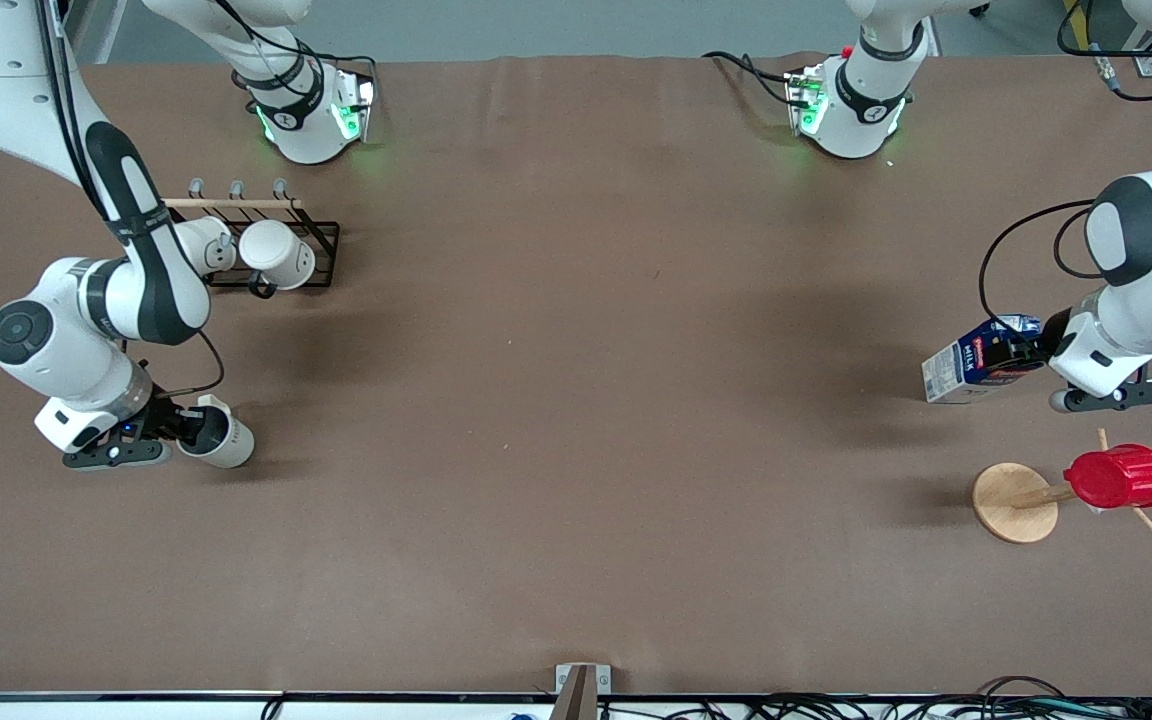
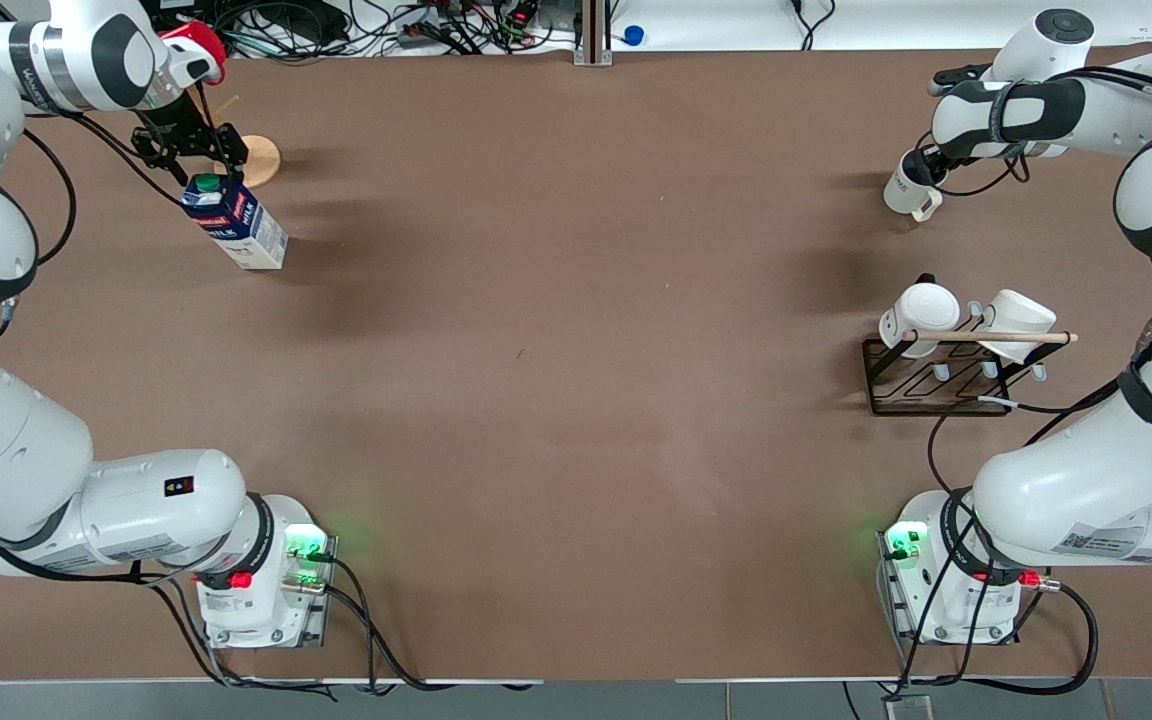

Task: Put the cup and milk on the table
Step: 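Grasp the grey mug with the right gripper while the left gripper grasps the milk, then carry the grey mug and the milk carton toward the table centre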

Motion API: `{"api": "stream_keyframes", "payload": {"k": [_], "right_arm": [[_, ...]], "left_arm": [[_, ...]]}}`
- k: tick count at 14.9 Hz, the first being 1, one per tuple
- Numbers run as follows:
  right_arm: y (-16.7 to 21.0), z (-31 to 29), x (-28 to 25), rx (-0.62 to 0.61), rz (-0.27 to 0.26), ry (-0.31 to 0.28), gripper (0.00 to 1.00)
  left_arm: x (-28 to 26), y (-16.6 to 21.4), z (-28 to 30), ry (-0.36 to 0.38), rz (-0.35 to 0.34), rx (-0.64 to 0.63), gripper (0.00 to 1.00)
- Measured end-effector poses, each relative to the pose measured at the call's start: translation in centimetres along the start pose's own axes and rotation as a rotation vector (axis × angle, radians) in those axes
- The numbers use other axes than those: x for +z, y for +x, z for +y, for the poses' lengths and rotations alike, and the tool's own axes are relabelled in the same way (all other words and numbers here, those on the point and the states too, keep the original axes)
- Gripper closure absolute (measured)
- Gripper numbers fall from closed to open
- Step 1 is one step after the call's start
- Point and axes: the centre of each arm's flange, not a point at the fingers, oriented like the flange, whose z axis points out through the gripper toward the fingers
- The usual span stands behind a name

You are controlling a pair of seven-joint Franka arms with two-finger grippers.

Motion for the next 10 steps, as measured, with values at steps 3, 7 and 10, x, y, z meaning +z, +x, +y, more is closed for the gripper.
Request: {"api": "stream_keyframes", "payload": {"k": [3, 7, 10], "right_arm": [[0.6, 0.0, -0.7, 0.037, -0.023, 0.006, 0.96], [3.5, -5.3, -4.9, 0.126, -0.096, 0.054, 0.96], [5.5, -16.6, -9.1, 0.197, -0.098, 0.114, 0.96]], "left_arm": [[0.2, -0.1, 0.0, 0.0, -0.006, 0.001, 0.04], [0.2, -0.4, -0.8, -0.002, -0.017, -0.005, 0.05], [-0.1, -0.7, -1.4, -0.002, -0.024, -0.007, 0.12]]}}
